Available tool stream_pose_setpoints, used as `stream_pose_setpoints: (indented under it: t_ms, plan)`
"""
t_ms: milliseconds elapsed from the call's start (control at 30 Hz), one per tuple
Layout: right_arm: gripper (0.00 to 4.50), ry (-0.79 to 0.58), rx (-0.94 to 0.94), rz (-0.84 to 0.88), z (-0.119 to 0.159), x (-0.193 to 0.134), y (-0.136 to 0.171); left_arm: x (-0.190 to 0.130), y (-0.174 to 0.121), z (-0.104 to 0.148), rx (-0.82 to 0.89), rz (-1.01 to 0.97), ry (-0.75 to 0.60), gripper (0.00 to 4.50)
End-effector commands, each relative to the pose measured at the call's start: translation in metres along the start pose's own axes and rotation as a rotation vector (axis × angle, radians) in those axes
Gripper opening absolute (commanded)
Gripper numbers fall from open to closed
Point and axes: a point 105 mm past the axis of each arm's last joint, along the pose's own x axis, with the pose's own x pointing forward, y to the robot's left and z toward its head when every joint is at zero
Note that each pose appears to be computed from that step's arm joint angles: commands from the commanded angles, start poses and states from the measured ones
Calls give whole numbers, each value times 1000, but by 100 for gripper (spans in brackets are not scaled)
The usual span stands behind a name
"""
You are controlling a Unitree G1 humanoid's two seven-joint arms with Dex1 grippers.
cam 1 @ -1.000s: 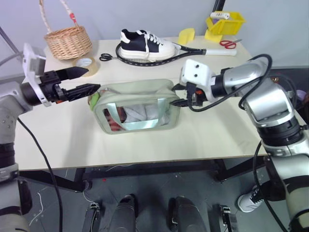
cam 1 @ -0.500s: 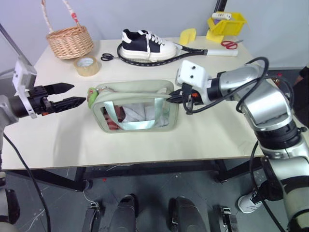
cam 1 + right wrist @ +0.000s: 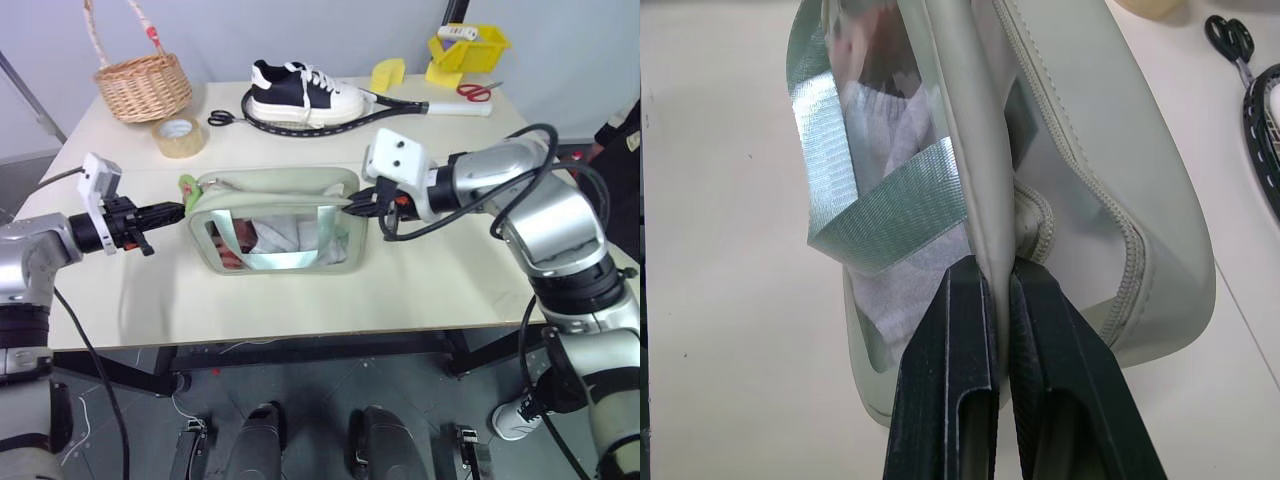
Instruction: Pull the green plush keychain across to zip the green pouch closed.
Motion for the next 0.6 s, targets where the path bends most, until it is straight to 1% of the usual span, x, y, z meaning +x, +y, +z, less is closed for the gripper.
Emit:
stream_pose_setpoints:
  t_ms: [33,167,200,267,333,400,433,600]
  plan:
    - [0,-33,-42,-36,11,-9,-4,-1,-1,14,47,-6,-32,5]
    - [0,-32,-44,-42,10,-10,-3,-6,-1,18,8,-8,-52,5]
    - [0,-32,-44,-43,10,-10,-3,-9,0,20,-10,1,-72,29]
    - [0,-33,-44,-44,10,-10,-3,-13,2,24,-30,10,-95,89]
    - [0,-33,-44,-45,10,-10,-3,-14,4,27,-24,22,-104,180]
    - [0,-36,-44,-43,10,-10,-3,-13,15,25,-9,94,-103,290]
    - [0,-38,-44,-42,10,-10,-3,-11,17,24,2,107,-101,334]
    - [0,-42,-48,-39,11,-9,-2,8,24,20,25,144,-109,334]
